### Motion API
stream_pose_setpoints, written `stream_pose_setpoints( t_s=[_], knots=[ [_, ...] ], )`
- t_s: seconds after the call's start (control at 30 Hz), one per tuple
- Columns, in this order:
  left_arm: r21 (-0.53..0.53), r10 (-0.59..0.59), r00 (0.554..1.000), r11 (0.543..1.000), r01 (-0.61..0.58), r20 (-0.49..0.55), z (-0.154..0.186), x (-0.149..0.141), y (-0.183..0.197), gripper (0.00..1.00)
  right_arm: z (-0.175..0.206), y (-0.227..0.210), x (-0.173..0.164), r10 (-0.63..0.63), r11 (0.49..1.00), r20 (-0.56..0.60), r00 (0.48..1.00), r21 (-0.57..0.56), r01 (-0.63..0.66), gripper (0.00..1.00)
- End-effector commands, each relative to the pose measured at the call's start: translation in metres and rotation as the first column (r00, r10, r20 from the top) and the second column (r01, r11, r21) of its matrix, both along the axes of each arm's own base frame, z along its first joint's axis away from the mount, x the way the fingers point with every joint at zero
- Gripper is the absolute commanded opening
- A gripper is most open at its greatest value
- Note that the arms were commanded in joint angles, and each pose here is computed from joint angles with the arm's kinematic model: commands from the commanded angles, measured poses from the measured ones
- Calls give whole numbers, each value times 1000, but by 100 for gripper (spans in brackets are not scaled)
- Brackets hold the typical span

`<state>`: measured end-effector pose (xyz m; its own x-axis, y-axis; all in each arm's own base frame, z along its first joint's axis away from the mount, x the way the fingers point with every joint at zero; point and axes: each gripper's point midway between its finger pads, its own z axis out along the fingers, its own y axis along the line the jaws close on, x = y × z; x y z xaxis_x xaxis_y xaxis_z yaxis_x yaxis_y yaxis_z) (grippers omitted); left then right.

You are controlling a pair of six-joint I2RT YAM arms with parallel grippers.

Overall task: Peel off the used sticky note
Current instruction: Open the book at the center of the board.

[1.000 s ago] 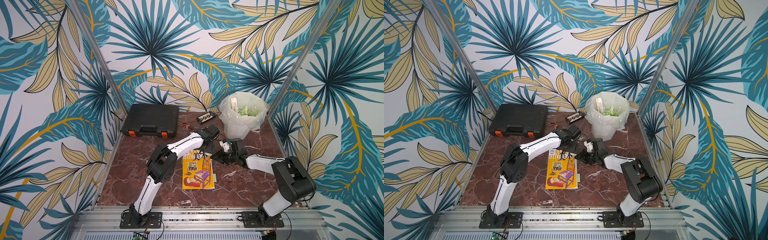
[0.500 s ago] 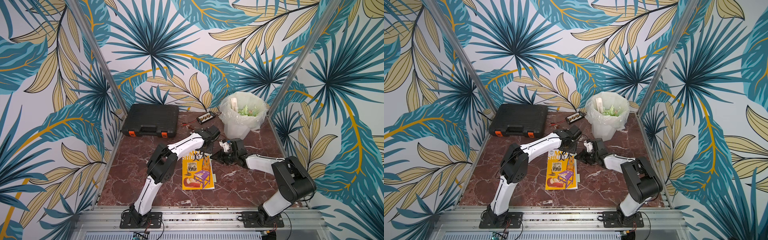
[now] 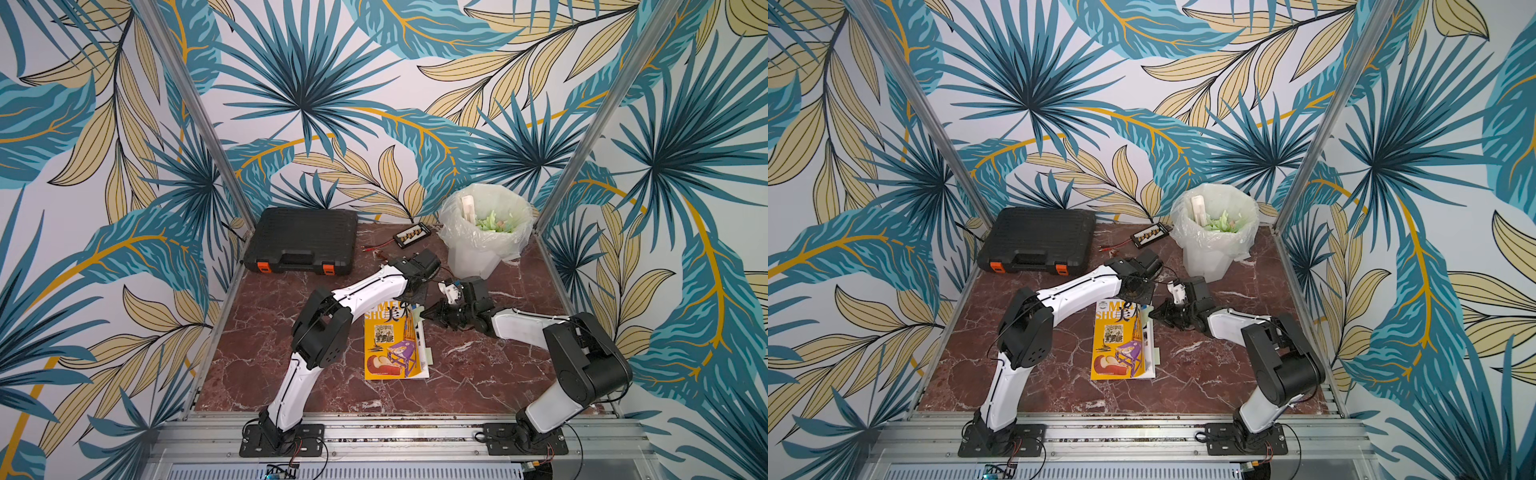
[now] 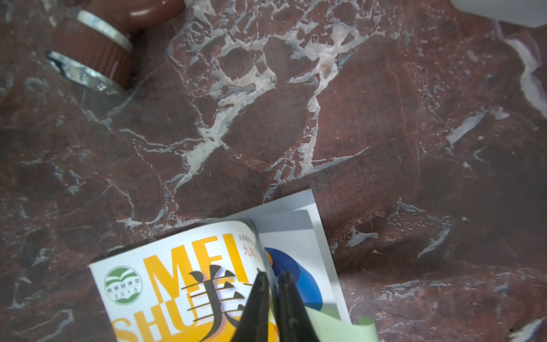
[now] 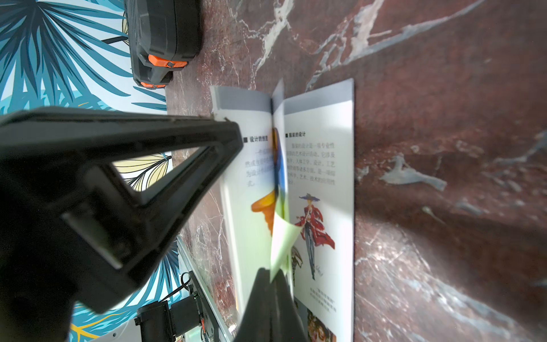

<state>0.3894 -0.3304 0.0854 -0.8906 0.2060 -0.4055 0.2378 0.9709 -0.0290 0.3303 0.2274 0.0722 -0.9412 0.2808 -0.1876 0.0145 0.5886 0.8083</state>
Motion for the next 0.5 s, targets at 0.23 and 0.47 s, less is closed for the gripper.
stream_pose_setpoints(
  t_s=[0.23,0.47],
  knots=[
    [8,-36,998,999,36,51,31,-5,12,0,1,2,-1,4,1000,5,1000,9,-4,0],
    [45,-59,994,997,55,89,59,-14,31,0,-3,0,-2,-2,1000,0,1000,-4,2,0]
  ],
)
